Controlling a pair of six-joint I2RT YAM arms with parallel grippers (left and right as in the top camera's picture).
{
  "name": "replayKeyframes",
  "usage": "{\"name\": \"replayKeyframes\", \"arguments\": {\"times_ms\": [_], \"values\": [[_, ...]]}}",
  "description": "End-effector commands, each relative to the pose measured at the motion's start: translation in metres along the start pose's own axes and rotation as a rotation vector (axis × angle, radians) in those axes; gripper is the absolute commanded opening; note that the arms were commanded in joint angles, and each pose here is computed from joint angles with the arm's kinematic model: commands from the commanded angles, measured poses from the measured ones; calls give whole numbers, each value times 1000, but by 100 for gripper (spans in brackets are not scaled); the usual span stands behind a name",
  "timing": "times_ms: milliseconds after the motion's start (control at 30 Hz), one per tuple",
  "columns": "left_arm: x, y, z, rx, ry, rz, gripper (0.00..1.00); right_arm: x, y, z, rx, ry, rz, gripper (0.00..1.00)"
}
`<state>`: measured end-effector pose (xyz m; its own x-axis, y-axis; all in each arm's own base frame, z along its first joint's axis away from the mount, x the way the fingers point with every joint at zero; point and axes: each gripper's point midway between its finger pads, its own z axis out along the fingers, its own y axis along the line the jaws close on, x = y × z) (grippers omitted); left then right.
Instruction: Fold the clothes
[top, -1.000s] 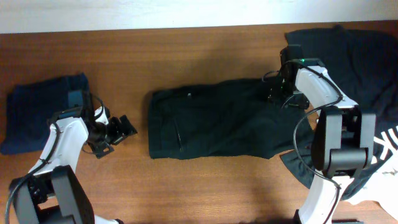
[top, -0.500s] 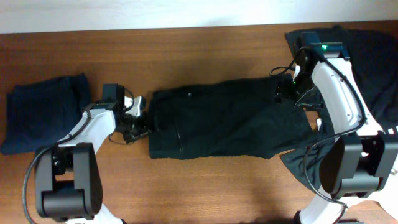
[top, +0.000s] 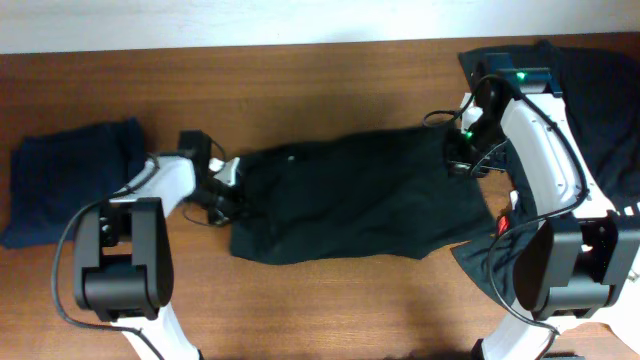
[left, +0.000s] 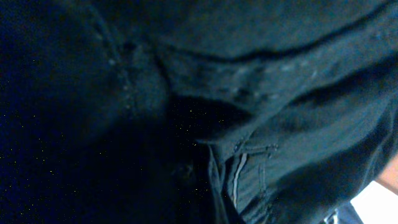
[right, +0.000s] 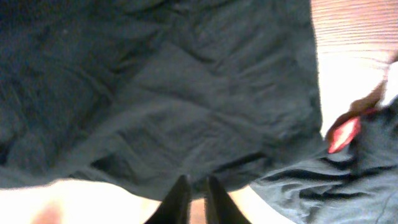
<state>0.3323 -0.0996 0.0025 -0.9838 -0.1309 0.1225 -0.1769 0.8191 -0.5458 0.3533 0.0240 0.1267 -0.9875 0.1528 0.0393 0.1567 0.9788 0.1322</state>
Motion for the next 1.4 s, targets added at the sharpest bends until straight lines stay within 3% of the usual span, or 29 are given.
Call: {"name": "replayKeyframes", "arguments": {"times_ms": [0,233,367,500,600,800,900,1033,1200,1367], "values": [[-35,12,-79,-211,-178,9,0,12,47,9,-138,43,-116,6],[-23,-17,-136,-240,-260,44,0,50,156,62,-382,66,-366,4],[-15,-28,-155,-235,-292,58,0,75,207,107,-400,-11,-551,5],[-10,-40,-172,-233,-307,67,1,90,235,150,-371,-78,-550,5],[-10,-43,-176,-228,-316,72,0,112,258,173,-411,-45,-604,5],[-4,-55,-172,-158,-285,75,1,137,294,182,-487,-52,-709,5],[-5,-50,-173,-187,-291,70,1,125,288,170,-469,-43,-672,5],[-7,-45,-174,-216,-300,69,2,88,260,114,-403,-64,-631,6],[-8,-41,-175,-237,-305,66,3,26,168,80,-150,-114,-436,6],[-7,-49,-171,-228,-298,86,4,21,86,95,-10,-31,-289,6]]}}
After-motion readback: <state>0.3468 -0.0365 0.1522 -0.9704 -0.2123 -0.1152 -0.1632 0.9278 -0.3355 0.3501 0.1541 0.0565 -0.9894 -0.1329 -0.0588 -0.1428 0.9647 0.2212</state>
